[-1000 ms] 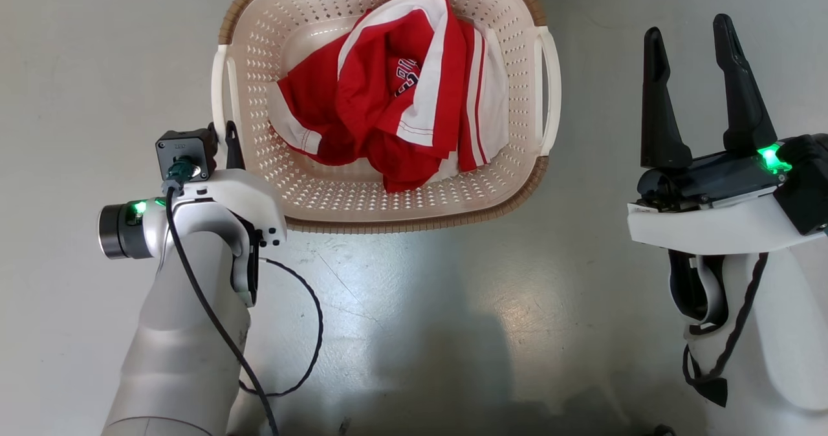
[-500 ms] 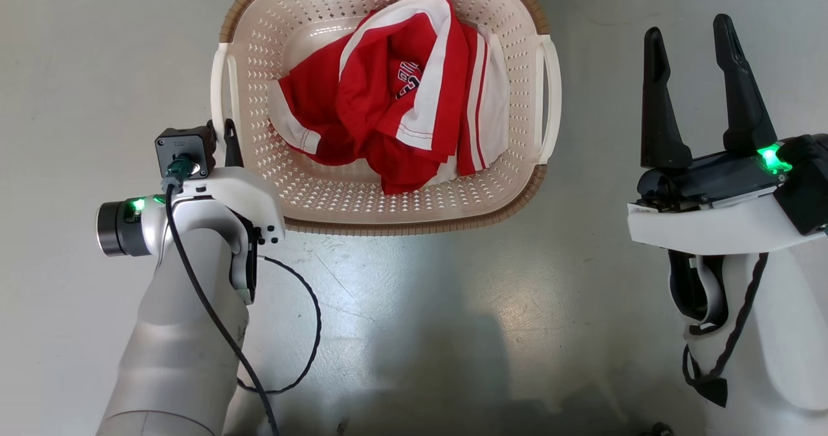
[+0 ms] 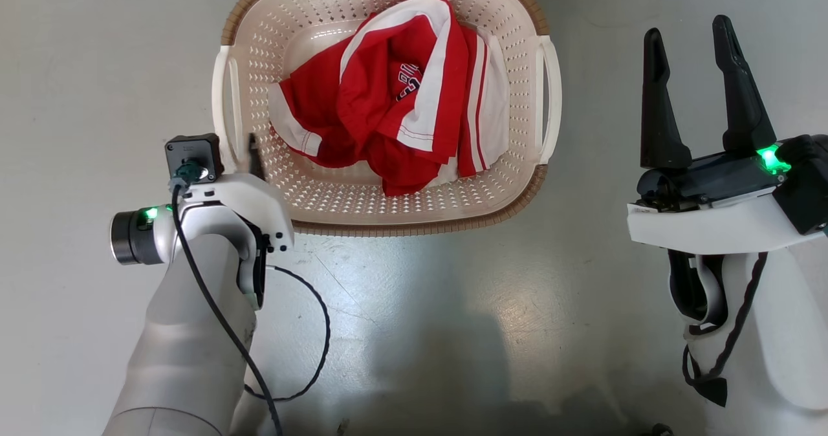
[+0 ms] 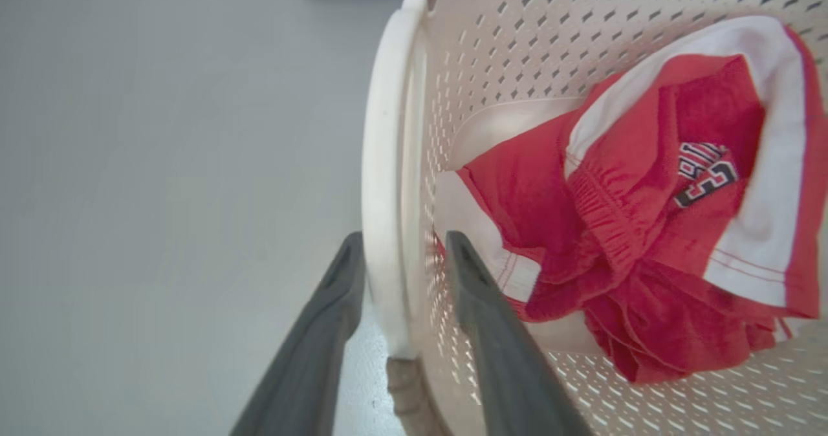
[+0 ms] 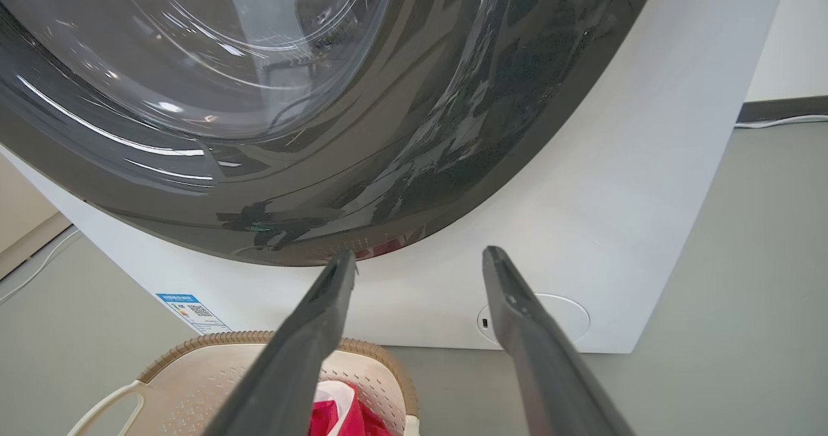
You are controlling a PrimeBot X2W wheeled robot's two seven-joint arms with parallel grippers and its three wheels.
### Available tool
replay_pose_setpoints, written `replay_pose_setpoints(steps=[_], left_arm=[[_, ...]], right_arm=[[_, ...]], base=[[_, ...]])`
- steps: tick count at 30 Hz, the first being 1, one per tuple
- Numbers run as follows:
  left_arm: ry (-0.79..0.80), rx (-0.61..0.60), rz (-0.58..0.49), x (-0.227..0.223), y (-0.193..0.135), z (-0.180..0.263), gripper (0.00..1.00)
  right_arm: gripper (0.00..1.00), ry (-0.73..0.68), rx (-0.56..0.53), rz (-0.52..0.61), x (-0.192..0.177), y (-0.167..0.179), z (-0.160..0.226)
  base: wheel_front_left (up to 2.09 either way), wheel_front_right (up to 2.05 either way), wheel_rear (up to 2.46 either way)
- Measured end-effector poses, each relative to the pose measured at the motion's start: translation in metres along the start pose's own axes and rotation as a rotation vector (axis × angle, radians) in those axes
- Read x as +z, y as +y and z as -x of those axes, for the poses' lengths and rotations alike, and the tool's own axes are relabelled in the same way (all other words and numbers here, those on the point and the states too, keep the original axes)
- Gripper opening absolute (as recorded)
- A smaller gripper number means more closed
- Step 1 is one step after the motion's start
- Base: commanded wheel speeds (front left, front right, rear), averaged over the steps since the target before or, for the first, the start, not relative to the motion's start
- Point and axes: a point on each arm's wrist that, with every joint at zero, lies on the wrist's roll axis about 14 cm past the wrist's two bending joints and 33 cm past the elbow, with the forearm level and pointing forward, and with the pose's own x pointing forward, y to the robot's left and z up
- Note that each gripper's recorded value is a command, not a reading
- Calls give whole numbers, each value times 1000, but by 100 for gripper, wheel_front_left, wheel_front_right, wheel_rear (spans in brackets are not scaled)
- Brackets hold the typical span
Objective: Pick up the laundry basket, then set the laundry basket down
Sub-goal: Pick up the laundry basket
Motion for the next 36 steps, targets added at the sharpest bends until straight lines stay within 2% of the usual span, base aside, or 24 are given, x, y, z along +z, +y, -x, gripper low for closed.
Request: replay_pose_setpoints(steps=[9, 16, 27, 36], left_arm=[[-11, 8, 9, 5, 1, 1, 100], [-75, 23, 20, 27, 5, 2, 100], [-298, -1, 22, 96, 5, 29, 100], [-502, -9, 40, 143, 9, 86, 100]], right_arm=[[100, -3, 2, 0, 2, 1, 0], [100, -14, 5, 0, 9, 3, 0], [100, -58, 22, -3, 35, 11, 3], [100, -109, 29, -4, 68, 18, 14]], base=[[0, 0, 0], [0, 0, 0], [0, 0, 0], [0, 0, 0]])
